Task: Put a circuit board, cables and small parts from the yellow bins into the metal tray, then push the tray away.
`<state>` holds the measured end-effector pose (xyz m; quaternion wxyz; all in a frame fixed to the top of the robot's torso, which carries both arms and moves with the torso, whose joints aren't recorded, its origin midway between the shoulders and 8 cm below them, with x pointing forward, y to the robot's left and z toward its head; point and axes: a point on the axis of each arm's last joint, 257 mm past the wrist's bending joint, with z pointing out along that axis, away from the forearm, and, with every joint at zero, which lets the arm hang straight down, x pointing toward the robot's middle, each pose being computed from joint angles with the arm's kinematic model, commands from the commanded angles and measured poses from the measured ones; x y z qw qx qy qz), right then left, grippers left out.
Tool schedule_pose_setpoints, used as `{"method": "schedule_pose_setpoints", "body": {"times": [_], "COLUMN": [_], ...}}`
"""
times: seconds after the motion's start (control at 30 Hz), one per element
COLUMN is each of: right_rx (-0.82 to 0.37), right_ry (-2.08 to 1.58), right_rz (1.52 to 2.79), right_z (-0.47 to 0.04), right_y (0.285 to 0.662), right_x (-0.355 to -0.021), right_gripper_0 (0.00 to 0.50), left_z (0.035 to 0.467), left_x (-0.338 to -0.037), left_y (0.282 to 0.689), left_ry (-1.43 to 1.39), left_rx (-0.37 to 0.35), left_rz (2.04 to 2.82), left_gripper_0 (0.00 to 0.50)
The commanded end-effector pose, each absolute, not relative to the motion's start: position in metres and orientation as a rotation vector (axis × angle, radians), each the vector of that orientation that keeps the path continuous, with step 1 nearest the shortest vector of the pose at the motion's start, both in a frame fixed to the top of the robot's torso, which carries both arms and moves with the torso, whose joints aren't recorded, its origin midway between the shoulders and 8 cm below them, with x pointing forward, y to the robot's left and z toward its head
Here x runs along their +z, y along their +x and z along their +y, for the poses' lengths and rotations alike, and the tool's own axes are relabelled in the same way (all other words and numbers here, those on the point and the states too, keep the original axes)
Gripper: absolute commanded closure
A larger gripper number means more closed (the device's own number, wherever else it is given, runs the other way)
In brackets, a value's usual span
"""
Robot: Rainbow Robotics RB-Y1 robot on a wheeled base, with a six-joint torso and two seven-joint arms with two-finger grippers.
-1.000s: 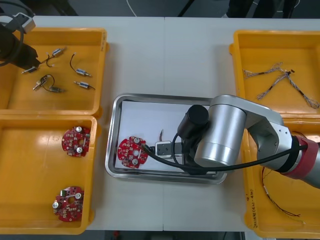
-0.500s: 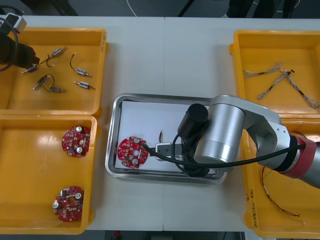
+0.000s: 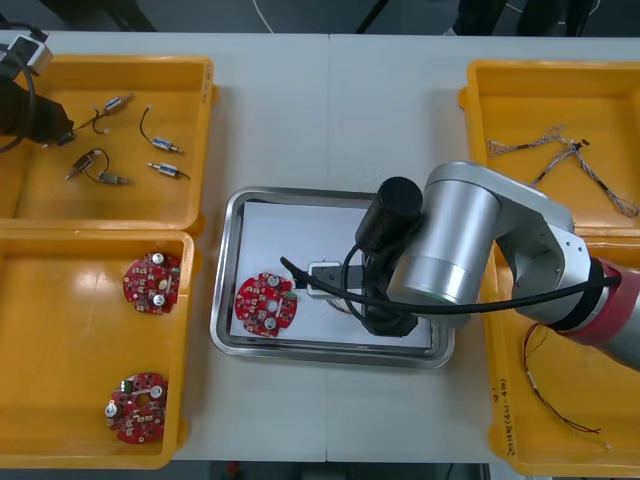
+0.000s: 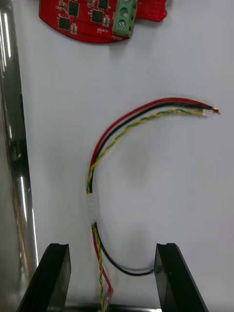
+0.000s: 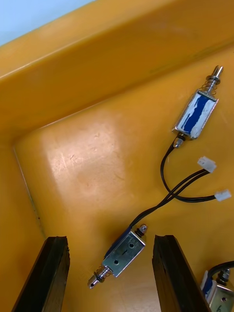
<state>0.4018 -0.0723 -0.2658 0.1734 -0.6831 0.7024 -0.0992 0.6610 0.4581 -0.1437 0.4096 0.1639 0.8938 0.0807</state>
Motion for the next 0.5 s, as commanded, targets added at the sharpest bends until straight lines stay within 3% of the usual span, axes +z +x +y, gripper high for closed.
{"method": "schedule_pose_setpoints", "body": {"times": [0.03,0.23,0.5], "right_rx": [-0.316,-0.365,-0.353], "right_ry": [-1.826,-1.759,-1.585], "right_rz": [2.011,2.101,2.057], "right_z": [-0.075,-0.109,-0.123], "right_y": [0.411,0.404,0.42], "right_x": [-0.216,-0.189,-0.138], "right_gripper_0": [0.0,0.0,0.0], "left_z": [0.445,0.437,0.44], "left_x": [-0.114,-0.121,-0.134], "left_y": [0.682,0.684,0.682], "left_ry": [0.499,0.512,0.527], "left_rx": [0.26,0.254,0.275], "left_rz": [2.158,2.16,2.175], "left_gripper_0": [0.0,0.0,0.0]}}
